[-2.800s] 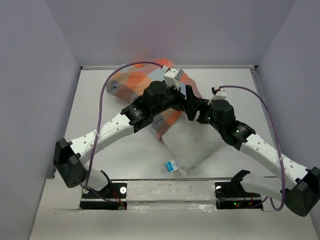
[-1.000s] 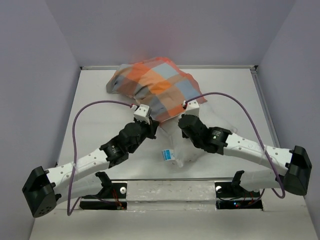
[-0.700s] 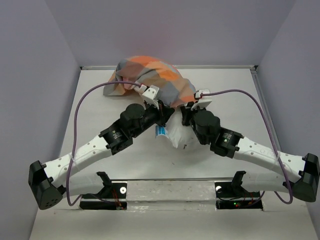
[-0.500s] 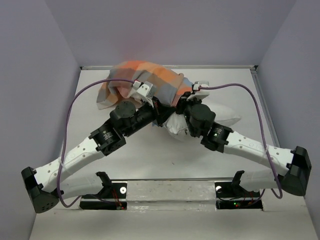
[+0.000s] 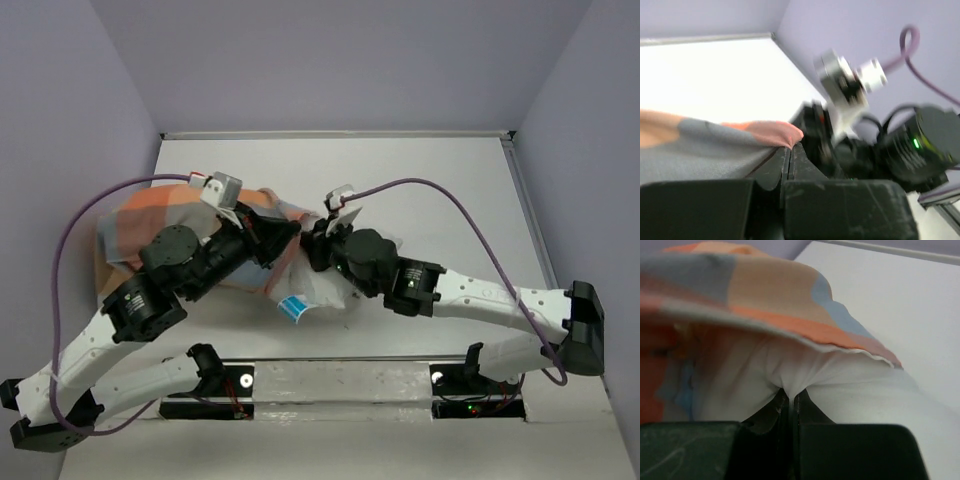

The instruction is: Put the pillow into the pillowcase

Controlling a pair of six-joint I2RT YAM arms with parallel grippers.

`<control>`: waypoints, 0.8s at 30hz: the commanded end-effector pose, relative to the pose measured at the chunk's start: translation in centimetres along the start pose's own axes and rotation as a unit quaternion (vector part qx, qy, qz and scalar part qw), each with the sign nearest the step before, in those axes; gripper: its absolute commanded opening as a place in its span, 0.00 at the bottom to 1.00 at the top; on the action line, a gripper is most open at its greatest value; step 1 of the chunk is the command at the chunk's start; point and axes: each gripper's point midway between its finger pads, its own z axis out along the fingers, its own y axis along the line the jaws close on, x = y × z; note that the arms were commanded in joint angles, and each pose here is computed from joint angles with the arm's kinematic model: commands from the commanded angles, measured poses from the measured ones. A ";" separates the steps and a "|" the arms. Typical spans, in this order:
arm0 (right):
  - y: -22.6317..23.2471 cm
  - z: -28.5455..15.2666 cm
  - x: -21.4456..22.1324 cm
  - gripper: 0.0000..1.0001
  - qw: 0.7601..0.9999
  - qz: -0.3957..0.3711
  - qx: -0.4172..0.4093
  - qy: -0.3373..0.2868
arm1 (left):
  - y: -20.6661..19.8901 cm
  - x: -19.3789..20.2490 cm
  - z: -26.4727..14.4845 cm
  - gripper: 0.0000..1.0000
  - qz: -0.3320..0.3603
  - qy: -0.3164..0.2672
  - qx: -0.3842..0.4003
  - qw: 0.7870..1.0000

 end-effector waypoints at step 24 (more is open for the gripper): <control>-23.6 2.0 2.4 0.00 0.942 0.290 0.160 0.054 | 3.0 -1.5 21.2 0.99 0.123 0.044 -0.081 0.988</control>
